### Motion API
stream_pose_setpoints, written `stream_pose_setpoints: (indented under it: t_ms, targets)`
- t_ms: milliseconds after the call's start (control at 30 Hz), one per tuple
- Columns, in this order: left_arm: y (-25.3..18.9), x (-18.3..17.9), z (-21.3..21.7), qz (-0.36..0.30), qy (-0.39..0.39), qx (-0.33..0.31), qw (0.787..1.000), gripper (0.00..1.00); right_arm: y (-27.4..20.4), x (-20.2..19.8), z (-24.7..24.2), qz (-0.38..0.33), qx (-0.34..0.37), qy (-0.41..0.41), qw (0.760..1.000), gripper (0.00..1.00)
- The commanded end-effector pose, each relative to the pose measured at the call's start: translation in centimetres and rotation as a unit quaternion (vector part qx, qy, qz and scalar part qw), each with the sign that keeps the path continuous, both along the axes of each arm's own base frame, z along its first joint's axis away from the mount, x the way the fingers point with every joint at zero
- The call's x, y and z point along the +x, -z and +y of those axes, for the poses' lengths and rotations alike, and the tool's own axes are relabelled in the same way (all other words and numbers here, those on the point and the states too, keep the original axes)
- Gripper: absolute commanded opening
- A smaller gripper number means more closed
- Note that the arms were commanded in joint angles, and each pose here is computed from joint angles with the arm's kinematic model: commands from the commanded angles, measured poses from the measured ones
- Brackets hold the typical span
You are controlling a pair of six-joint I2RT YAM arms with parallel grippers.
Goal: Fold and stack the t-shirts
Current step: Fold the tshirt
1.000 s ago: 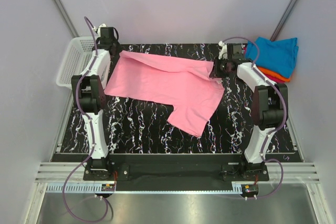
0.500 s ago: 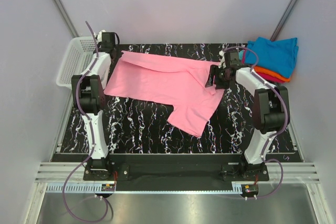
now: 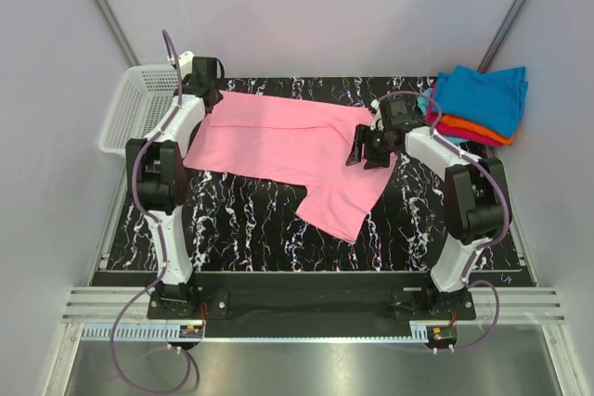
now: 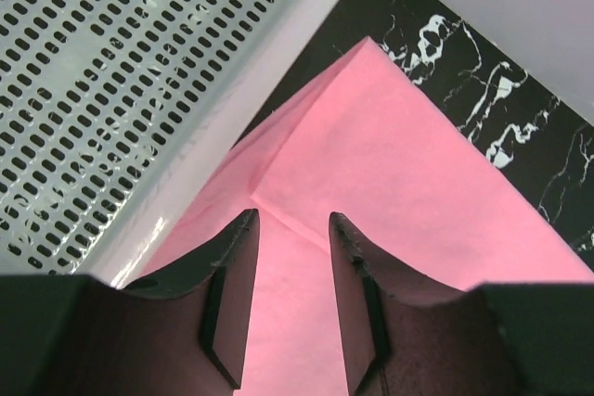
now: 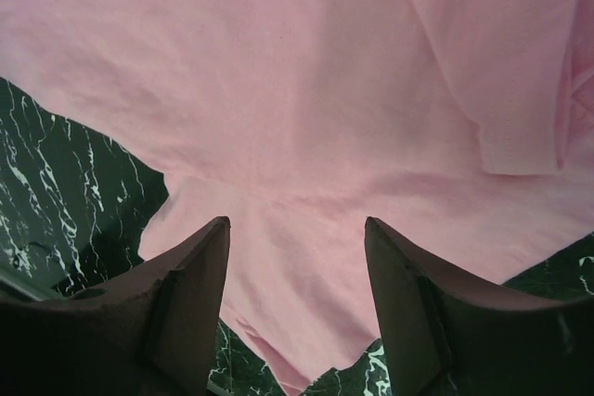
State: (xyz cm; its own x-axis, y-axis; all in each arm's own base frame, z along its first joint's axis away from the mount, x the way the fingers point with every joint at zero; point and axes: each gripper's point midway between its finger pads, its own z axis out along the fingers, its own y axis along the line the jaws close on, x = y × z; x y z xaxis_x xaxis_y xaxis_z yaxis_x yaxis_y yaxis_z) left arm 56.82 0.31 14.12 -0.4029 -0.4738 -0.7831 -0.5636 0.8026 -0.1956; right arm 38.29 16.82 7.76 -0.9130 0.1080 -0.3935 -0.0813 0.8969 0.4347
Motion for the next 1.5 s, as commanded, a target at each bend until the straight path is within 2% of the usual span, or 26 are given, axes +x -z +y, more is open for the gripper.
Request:
stream_pose_setpoints:
  t_ms: [0,167,300,500,733,767,800,833,867,1100,1467]
  targets:
    - [-1.8,-1.4,-0.7,-0.012,0.002,-0.001,1.0,0.4,-1.3,-0.2,1.3,-0.006,0.03,-0.001,1.0,0.66]
    - [1.0,-3.5,-4.4,0.038,0.067,-0.034,0.996,0.38,-0.4,-0.3,1.4,0.009,0.033,0.014,0.999,0.66]
    - [5.0,-6.6,-7.5,0.12,0.121,-0.062,0.983,0.34,0.4,-0.4,2.3,0.025,0.057,0.008,0.998,0.67]
    - [8.2,-11.4,-9.1,0.176,0.134,-0.084,0.972,0.33,3.9,-1.2,3.3,0.073,0.076,0.01,0.994,0.66]
    - [9.9,-14.3,-8.2,0.227,0.116,-0.073,0.964,0.34,5.2,-3.2,2.4,0.1,0.057,0.033,0.993,0.67]
    - [10.1,-14.5,-8.1,0.233,0.114,-0.072,0.963,0.34,5.5,-3.9,2.1,0.112,0.049,0.036,0.992,0.67]
    - [10.5,-14.6,-7.9,0.24,0.111,-0.068,0.962,0.34,5.5,-3.9,1.5,0.111,0.035,0.046,0.992,0.73]
    - [11.0,-14.8,-7.7,0.249,0.105,-0.064,0.961,0.34,5.7,-4.2,1.1,0.115,0.021,0.052,0.992,0.82]
    - [11.4,-15.2,-7.6,0.259,0.104,-0.062,0.958,0.34,5.9,-5.1,0.4,0.133,0.004,0.056,0.99,0.99]
    - [13.2,-18.3,-7.8,0.296,0.099,-0.058,0.948,0.33,5.6,-7.8,-4.8,0.153,-0.131,0.095,0.975,1.0]
    - [14.5,-26.0,-7.9,0.326,0.107,-0.028,0.939,0.32,7.7,-12.2,-6.9,0.212,-0.177,0.089,0.957,1.0]
